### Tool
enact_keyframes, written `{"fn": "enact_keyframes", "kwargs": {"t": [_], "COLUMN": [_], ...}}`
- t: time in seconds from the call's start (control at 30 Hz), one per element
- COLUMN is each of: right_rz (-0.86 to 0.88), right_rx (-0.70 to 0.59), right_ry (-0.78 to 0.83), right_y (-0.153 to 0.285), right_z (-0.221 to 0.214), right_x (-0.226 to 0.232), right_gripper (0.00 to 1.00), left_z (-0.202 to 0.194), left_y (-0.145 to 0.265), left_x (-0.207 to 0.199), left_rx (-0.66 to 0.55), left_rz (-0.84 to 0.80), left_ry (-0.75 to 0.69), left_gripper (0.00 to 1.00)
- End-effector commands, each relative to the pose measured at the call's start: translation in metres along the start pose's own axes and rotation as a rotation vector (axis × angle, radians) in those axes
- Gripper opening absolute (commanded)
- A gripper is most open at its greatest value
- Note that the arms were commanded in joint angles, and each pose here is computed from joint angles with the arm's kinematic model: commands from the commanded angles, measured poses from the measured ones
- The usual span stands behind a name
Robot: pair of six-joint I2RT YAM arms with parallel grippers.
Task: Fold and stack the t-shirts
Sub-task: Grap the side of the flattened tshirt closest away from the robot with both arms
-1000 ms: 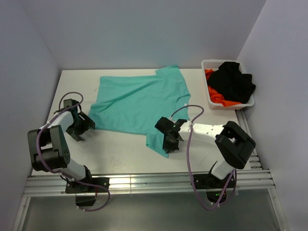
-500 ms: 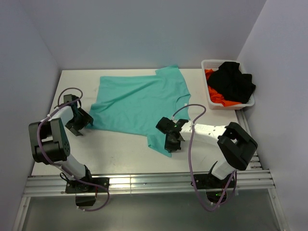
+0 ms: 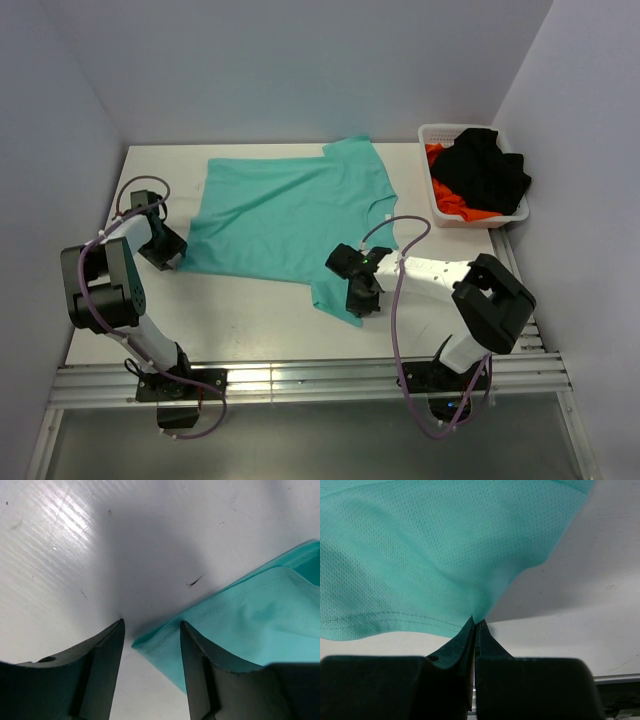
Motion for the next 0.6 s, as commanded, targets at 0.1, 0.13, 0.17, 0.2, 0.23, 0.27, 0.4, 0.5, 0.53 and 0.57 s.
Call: {"fn": "enact_keyframes", "kwargs": {"t": [0.1,0.13,0.17,0.2,0.23,0.27,0.4,0.5,0.53,0.57], "right_rz": [0.014,0.017,0.015,0.016,0.015,0.014,0.013,0.010,0.015,0.011], "right_rx": [-0.042,-0.043,-0.039,-0.039,-0.039,-0.040,-0.041,-0.040,-0.039,-0.038], "right_ry": [-0.012,-0.014,-0.011,-0.012,-0.010,-0.010,-0.013,-0.012,-0.015,-0.017], "right_y": [0.009,0.008,0.008,0.008,0.007,0.007,0.007,0.006,0.006,0.005], "right_z": [0.008,0.009,0.009,0.009,0.009,0.009,0.010,0.009,0.009,0.009], "right_x": [0.005,0.006,0.007,0.008,0.009,0.009,0.010,0.010,0.011,0.010], "right_gripper": [0.00,0.00,0.00,0.00,0.00,0.00,0.00,0.00,0.00,0.00], "left_z": [-0.016,-0.018,-0.018,-0.019,-0.021,-0.022,-0.032,-0.037,-0.038,-0.039], "left_y": [-0.024,-0.022,-0.018,-0.016,-0.015,-0.010,-0.005,-0.005,-0.005,-0.005], "left_x": [-0.005,-0.004,-0.003,-0.003,-0.001,-0.001,0.002,0.003,0.004,0.005], "left_rx": [0.066,0.072,0.064,0.061,0.063,0.052,0.065,0.076,0.079,0.083], "left_rz": [-0.069,-0.077,-0.081,-0.083,-0.082,-0.088,-0.112,-0.116,-0.114,-0.116], "left_ry": [0.006,0.004,0.003,-0.001,0.000,-0.005,-0.014,-0.020,-0.019,-0.021], "left_gripper": [0.51,0.52,0.52,0.53,0.54,0.55,0.55,0.54,0.53,0.53]}}
Point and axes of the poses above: each gripper's point midway between its finger pads, its own y axis back along the fingers, its own x axis along the line the jaws close on, z = x × y, the point moved 10 cm from there along y, back along the fingers, and after that the axes turned 15 degrees about -y, right-handed, at the moved point
